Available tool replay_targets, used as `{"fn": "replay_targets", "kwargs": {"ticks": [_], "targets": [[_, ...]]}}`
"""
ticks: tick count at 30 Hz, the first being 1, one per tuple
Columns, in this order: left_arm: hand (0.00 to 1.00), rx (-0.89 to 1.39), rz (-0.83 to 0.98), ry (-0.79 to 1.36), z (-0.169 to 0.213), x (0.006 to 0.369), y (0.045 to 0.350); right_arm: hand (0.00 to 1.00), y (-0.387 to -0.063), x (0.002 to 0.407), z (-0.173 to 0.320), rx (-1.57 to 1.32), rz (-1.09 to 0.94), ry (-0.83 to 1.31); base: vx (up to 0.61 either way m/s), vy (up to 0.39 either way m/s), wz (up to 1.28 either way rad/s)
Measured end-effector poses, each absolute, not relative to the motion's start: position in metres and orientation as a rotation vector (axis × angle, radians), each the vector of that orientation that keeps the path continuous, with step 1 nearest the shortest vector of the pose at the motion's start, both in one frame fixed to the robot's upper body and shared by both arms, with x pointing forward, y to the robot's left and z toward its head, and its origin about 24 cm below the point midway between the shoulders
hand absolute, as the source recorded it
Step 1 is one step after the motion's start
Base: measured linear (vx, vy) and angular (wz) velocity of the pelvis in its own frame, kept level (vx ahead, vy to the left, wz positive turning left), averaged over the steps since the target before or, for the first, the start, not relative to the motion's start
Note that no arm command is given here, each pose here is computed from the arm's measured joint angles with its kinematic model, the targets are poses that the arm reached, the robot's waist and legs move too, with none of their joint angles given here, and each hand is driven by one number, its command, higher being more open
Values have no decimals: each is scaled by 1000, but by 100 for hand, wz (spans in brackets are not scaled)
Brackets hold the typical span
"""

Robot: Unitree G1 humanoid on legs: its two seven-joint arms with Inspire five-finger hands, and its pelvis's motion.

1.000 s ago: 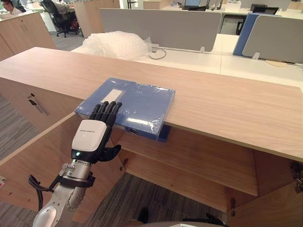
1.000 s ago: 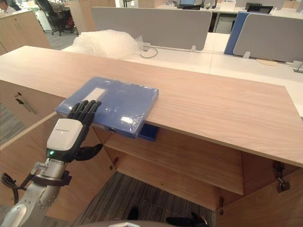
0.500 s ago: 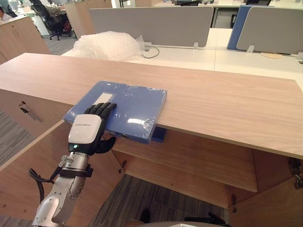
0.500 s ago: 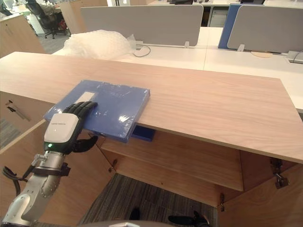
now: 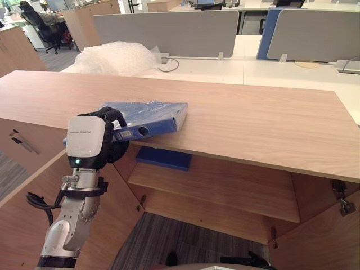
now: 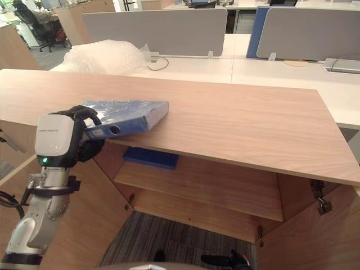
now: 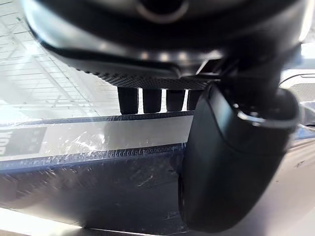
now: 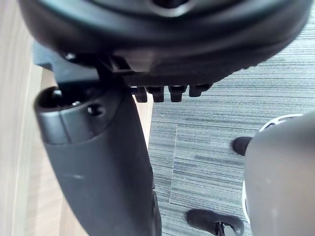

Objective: Walk over to the cabinet, pick up the folder, carry it to the office cabinet, place the folder inside the office cabinet, then close the office cabinet door

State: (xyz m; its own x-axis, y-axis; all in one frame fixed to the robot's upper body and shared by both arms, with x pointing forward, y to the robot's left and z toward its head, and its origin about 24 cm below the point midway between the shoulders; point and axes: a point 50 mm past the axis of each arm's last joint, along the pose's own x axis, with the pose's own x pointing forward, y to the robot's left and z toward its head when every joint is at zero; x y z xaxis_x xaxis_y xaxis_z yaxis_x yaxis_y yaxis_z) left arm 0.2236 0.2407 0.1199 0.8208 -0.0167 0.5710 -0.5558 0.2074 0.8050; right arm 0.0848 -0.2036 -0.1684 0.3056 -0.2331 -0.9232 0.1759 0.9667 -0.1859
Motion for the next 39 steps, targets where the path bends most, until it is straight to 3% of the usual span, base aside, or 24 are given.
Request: {"fn": "replay_targets", "kwargs": {"ticks": [6, 11, 22, 29, 39], "targets": [[0, 1130, 462, -527, 121, 207, 221, 100, -197, 89, -168, -91, -212, 1216, -1, 0, -1], [0, 748, 509, -550, 135, 184, 209, 100, -174, 112, -160, -201, -12, 1094, -13, 6, -9], [0, 45, 573, -488, 131, 147, 248, 100, -105, 163, -100, -96, 418, 655, -46, 21, -1], [0, -54, 512, -480, 127, 142, 252, 100, -89, 171, -63, 205, 695, 515, -12, 9, 11], [0, -55, 401, -495, 129, 147, 244, 100, -96, 192, -23, 196, 985, 453, -25, 13, 0]]}}
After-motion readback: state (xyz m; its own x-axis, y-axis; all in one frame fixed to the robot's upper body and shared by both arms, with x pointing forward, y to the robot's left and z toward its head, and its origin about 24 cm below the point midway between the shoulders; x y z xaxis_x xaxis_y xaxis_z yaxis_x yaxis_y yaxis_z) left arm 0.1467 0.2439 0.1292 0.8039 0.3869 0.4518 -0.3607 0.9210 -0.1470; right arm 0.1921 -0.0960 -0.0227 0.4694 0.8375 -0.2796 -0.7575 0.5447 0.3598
